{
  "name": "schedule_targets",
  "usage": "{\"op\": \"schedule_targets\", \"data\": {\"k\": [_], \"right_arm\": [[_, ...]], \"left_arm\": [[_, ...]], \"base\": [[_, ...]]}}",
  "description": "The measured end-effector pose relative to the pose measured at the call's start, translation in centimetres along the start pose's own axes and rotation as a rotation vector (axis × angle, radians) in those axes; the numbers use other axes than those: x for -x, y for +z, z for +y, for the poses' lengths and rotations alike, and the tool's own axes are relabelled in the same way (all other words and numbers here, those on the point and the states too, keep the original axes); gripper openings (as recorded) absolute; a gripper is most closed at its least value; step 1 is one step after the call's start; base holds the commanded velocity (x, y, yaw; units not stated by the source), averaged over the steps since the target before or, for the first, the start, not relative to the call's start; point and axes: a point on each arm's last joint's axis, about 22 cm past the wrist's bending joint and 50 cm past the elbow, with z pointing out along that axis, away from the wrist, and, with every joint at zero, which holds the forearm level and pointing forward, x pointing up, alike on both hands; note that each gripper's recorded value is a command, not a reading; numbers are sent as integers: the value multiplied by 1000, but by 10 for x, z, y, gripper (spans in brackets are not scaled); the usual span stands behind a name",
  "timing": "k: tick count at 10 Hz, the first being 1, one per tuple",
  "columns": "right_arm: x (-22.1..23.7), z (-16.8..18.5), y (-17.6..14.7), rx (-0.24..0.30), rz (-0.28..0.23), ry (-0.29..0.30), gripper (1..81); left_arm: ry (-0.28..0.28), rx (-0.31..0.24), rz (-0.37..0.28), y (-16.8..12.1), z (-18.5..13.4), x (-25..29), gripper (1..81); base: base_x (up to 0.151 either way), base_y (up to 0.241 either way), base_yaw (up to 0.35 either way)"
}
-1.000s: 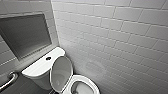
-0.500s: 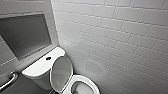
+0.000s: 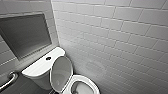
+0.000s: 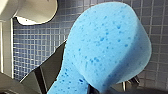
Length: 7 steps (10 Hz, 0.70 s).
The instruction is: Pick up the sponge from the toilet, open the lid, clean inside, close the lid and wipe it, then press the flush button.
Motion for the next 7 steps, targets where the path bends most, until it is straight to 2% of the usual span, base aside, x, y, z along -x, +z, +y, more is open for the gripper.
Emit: {"op": "schedule_targets", "data": {"k": [2, 3, 4, 6, 7], "right_arm": [[-54, -18, -12, -38, 57, -31, 10], [-74, -32, -21, -66, 69, -41, 10], [-97, -49, -28, -99, 85, -56, 10], [-171, -97, -38, -176, 162, -103, 10], [-197, -113, -42, -198, 178, -122, 10]], "left_arm": [[0, 1, 0, 1, 1, 0, 811], [0, 5, 1, 3, 5, -2, 811], [1, 11, -1, 5, 10, -2, 811], [1, 12, -3, 5, 10, -2, 811], [1, 12, -4, 5, 10, -2, 811]], "base": [[0, 0, 0], [0, 0, 0], [0, 0, 0], [0, 0, 0], [0, 0, 0]]}}
